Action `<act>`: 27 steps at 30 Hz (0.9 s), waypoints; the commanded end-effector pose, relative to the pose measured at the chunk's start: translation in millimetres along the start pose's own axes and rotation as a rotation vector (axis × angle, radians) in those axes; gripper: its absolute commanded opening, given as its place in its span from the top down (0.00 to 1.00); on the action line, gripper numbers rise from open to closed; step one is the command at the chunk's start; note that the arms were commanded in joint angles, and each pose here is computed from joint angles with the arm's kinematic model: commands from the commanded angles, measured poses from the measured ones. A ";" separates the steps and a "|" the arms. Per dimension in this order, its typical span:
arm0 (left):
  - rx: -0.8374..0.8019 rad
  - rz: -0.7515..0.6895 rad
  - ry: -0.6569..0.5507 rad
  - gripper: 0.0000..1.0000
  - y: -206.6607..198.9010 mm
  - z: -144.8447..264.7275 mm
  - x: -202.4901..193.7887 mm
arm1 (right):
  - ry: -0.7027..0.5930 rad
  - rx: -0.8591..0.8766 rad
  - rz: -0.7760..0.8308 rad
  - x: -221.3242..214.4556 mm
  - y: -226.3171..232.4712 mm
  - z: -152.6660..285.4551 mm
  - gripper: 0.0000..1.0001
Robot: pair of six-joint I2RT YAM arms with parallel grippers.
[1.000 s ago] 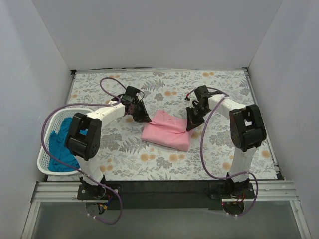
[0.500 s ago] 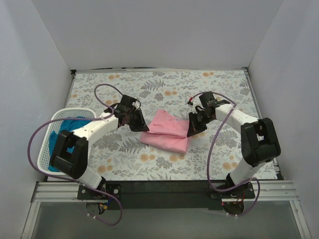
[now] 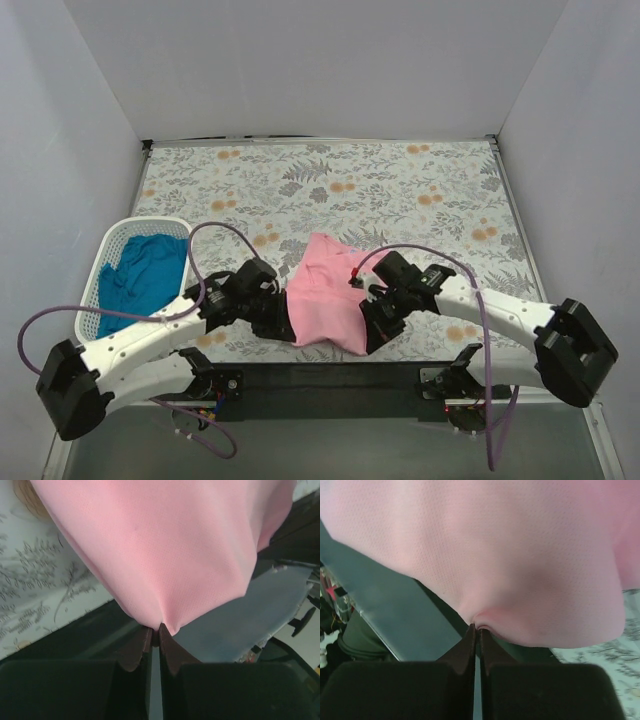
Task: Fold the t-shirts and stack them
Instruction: Fold the tshirt
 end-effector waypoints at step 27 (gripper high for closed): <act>0.100 0.168 -0.455 1.00 -54.1 49.6 128.3 | -0.133 -0.132 -0.001 69.8 -22.8 88.5 0.99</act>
Point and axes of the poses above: each gripper's point midway between its finger pads, its own z axis back along the fingers, its own y axis along the line the jaws close on, x = y × z, the point moved 4 cm from there along z, back along the fingers, and after that the axes turned 11 degrees about z, right-handed, at the moved point
